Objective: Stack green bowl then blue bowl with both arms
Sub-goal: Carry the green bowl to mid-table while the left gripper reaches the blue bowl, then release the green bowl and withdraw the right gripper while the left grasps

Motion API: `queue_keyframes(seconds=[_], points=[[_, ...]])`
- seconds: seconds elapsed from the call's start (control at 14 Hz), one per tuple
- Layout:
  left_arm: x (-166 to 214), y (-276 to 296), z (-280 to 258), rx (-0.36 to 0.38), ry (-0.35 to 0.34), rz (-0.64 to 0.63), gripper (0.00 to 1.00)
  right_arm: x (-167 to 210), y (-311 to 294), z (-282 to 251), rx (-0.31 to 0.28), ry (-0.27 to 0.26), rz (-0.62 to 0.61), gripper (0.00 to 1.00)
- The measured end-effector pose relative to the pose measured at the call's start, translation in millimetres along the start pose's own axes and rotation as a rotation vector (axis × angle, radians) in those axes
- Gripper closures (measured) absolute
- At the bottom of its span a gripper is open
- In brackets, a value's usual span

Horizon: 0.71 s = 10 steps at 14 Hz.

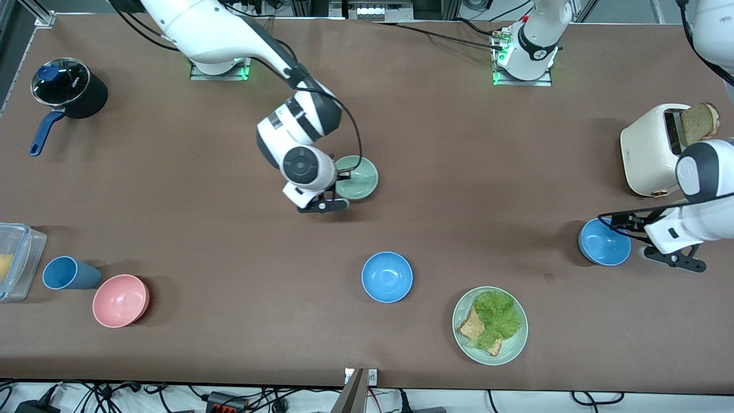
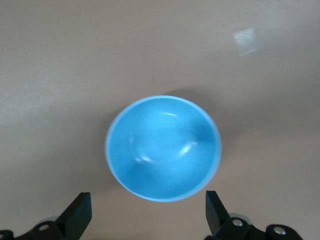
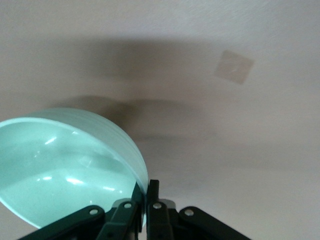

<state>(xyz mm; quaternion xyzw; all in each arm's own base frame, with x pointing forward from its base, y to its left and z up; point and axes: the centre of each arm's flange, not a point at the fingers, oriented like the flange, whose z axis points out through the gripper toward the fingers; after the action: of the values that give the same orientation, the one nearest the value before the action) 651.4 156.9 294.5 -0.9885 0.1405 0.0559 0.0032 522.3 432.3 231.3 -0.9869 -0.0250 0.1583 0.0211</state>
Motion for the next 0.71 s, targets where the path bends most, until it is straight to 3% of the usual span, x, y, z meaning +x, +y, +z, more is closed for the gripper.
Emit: queue_keyframes(seconds=[0.43, 0.71], points=[[2, -19, 42, -0.005, 0.029, 0.028, 0.00, 11, -7, 20, 0.024, 0.021, 0.026, 0.95], [0, -35, 76, -0.006, 0.053, 0.064, 0.04, 18, -14, -5, 0.078, 0.050, 0.120, 0.60]])
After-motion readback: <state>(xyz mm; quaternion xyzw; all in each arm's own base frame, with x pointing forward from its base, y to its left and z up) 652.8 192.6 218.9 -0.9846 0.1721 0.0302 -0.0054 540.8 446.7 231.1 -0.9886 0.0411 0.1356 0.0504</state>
